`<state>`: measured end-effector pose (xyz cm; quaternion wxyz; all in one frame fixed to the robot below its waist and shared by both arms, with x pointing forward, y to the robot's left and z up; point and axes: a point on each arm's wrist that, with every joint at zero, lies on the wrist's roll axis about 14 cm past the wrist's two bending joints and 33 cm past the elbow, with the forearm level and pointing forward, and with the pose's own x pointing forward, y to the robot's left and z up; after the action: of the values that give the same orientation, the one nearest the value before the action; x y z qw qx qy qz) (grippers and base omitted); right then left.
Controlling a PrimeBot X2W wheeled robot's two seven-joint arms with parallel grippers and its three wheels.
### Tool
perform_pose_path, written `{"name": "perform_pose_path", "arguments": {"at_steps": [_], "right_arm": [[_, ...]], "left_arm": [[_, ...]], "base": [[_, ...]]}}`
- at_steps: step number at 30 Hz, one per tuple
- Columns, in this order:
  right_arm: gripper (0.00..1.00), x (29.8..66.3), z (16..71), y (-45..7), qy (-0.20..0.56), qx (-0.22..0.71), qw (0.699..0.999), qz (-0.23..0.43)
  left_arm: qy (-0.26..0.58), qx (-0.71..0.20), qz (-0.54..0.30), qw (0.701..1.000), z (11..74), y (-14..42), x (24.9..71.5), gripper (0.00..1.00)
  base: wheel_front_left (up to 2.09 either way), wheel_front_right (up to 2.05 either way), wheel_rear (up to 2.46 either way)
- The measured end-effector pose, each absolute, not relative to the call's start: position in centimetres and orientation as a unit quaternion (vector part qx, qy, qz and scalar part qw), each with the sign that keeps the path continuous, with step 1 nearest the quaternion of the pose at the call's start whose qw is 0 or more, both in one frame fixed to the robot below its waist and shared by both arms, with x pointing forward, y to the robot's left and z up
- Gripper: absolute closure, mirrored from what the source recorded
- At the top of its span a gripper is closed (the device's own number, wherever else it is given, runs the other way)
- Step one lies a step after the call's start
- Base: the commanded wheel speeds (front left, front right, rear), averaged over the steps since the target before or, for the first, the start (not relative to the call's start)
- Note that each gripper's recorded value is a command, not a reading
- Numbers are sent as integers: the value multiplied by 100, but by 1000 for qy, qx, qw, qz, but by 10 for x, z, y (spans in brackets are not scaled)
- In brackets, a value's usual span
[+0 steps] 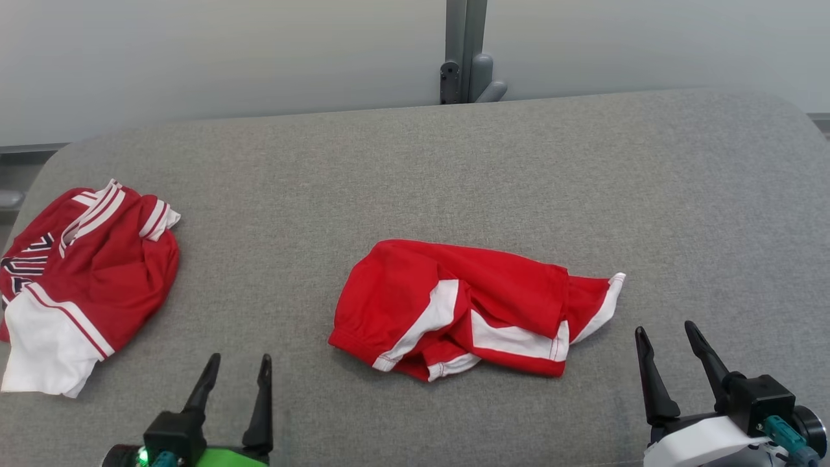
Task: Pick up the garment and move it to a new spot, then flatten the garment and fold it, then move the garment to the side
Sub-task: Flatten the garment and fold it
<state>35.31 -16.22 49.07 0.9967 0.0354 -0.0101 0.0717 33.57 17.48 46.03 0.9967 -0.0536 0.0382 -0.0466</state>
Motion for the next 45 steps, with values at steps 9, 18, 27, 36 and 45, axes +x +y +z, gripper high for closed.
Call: {"name": "perform_pose_path", "arguments": {"at_steps": [9,18,27,36,45], "right_arm": [[0,353,496,-171,-19,35,997,59],[0,350,494,-189,-17,37,999,27],[0,340,490,-212,-10,44,999,-18],[0,324,485,-233,-2,54,997,-60],[0,324,485,-234,-3,58,996,-63]], "left_arm": [[5,-55,-205,977,491,75,357,0],[32,-2,-398,917,510,-42,366,0],[114,86,-484,863,470,-86,368,0],[145,153,-489,846,435,-90,376,0],[140,174,-498,838,430,-101,376,0]], "base": [[0,0,0],[0,0,0],[0,0,0],[0,0,0],[0,0,0]]}}
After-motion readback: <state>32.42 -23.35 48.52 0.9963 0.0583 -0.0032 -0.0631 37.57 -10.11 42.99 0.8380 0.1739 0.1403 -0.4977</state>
